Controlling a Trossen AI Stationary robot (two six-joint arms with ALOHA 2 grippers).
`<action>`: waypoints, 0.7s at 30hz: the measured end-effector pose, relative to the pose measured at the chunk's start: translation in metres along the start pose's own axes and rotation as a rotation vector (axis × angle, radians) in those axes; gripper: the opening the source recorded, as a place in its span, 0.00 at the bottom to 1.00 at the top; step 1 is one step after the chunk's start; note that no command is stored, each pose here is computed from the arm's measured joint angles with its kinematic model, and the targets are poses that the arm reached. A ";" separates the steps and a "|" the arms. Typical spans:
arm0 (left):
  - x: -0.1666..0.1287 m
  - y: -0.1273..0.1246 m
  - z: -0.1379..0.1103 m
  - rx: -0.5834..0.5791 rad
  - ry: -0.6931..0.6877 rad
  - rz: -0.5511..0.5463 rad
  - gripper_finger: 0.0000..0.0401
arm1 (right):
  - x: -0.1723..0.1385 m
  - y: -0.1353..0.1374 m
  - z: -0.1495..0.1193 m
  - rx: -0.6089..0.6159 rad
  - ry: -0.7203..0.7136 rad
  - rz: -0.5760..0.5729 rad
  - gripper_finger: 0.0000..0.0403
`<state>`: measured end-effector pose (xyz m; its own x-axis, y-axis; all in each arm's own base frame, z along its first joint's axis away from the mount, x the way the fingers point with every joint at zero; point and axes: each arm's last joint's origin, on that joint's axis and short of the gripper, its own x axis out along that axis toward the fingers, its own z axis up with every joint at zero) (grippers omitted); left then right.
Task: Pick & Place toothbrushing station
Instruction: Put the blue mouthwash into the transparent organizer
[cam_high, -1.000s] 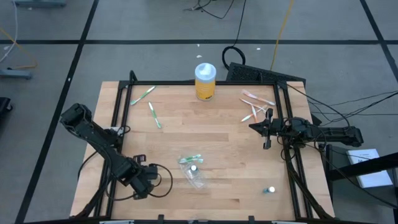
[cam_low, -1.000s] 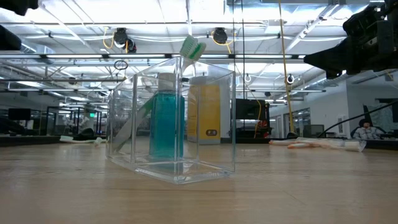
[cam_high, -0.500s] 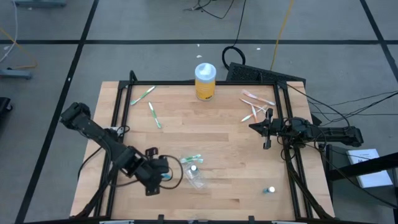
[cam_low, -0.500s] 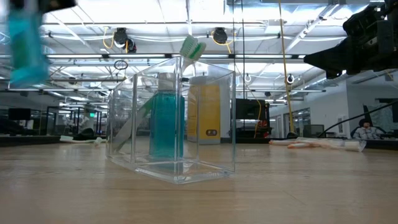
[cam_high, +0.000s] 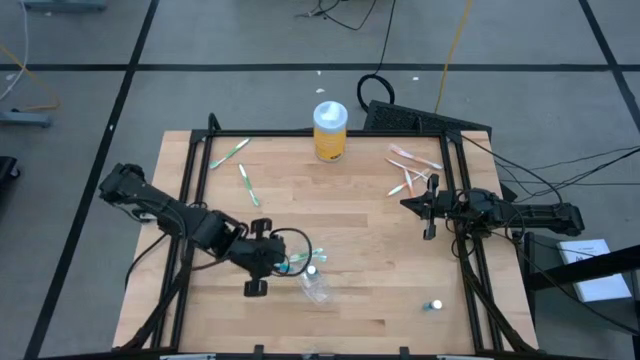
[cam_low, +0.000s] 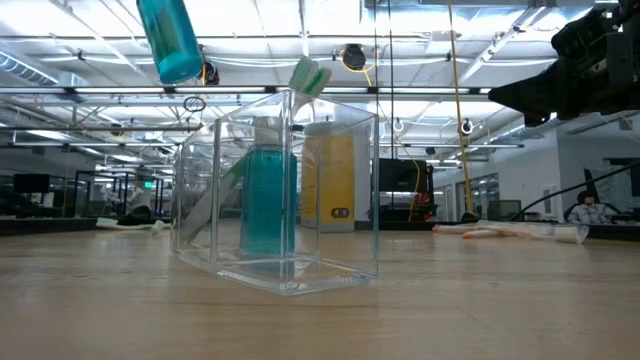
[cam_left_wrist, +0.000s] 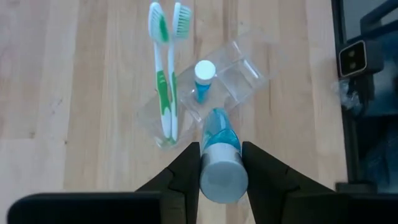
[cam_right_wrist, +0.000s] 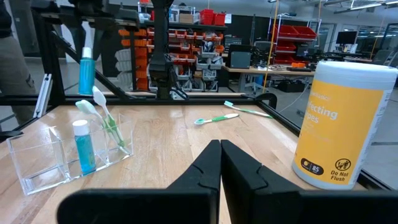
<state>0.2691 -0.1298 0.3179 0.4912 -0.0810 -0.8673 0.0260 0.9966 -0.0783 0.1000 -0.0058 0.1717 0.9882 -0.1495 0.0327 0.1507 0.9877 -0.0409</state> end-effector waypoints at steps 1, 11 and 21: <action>0.002 0.002 0.001 0.008 0.007 0.000 0.25 | 0.000 0.000 0.000 0.000 0.000 0.000 0.01; 0.017 0.013 0.018 0.106 0.140 0.001 0.25 | 0.000 0.000 0.000 0.000 -0.001 0.000 0.01; 0.037 0.007 0.047 0.252 0.193 0.011 0.25 | 0.000 0.000 0.000 0.000 -0.002 0.000 0.01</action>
<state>0.3278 -0.1248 0.3084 0.3186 -0.0480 -0.9467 0.2483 0.9681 0.0344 0.1000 -0.0058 0.1719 0.9881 -0.1496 0.0346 0.1510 0.9877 -0.0406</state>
